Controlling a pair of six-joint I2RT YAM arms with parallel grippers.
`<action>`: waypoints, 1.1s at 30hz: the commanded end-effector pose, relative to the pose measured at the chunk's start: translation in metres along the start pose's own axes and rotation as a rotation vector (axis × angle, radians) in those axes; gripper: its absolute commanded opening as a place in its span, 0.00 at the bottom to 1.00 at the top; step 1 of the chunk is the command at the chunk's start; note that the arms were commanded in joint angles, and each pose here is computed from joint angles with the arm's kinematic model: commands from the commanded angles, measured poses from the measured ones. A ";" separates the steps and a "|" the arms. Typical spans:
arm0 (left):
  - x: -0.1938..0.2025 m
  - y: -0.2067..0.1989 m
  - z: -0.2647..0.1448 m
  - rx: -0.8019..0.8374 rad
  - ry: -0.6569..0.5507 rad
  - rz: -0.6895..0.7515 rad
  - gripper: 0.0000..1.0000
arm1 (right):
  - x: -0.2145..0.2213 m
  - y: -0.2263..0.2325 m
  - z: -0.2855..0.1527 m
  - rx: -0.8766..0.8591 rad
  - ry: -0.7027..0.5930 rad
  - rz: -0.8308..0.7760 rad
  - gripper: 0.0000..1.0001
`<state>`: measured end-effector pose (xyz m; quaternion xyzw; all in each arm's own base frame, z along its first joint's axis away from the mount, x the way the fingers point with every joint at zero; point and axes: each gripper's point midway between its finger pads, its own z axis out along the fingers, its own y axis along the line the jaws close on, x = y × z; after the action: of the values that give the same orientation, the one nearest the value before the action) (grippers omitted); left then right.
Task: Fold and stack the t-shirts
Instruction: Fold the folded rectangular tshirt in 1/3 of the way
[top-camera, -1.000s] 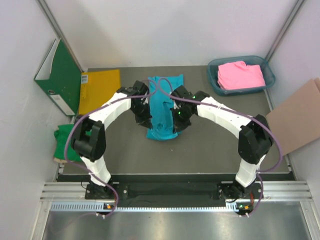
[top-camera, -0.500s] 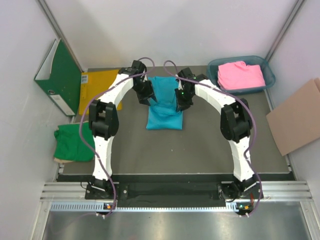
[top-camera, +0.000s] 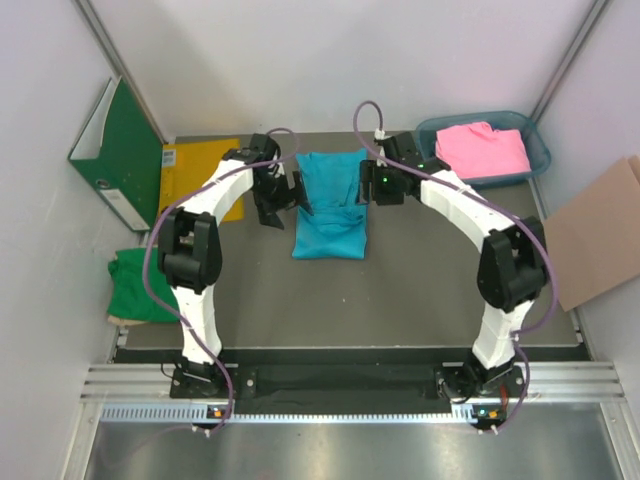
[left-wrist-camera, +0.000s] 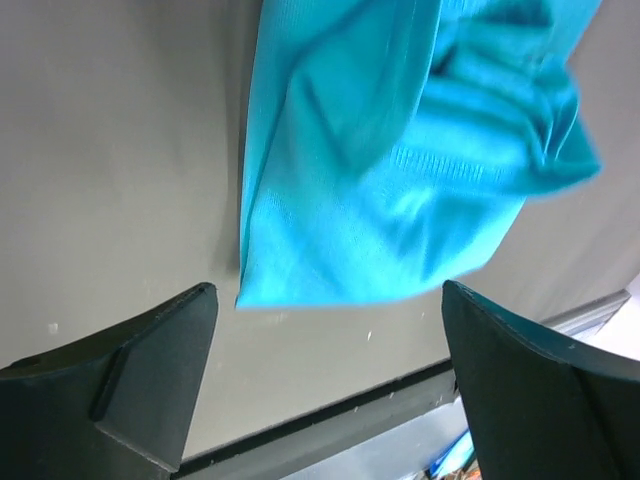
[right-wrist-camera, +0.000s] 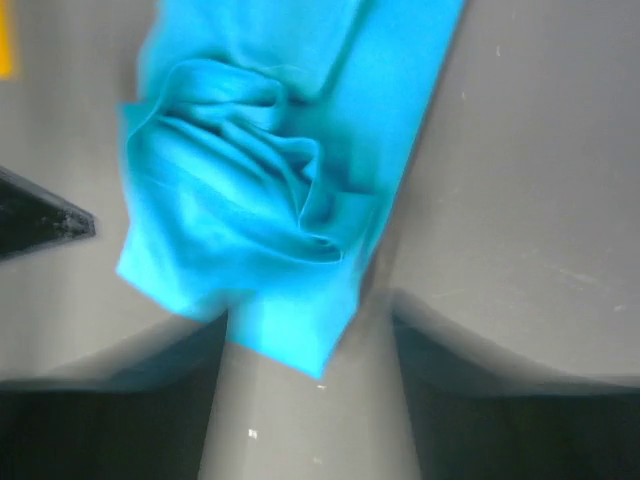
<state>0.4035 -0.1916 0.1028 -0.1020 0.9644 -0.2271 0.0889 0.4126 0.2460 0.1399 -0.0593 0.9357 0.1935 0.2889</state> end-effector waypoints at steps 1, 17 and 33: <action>0.014 -0.006 -0.023 0.067 -0.045 0.043 0.99 | 0.003 0.026 -0.027 -0.089 -0.060 -0.074 0.00; 0.042 0.024 -0.026 -0.031 -0.029 0.018 0.99 | 0.072 0.079 0.051 -0.054 0.172 -0.345 0.00; 0.055 0.046 -0.004 -0.092 0.050 0.019 0.99 | 0.026 0.078 0.075 -0.009 0.117 -0.350 0.00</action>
<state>0.3416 -0.1665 0.0837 -0.0993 0.9739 -0.1933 0.0652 0.4015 0.3528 0.0864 -0.2319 0.9268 0.1515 0.2537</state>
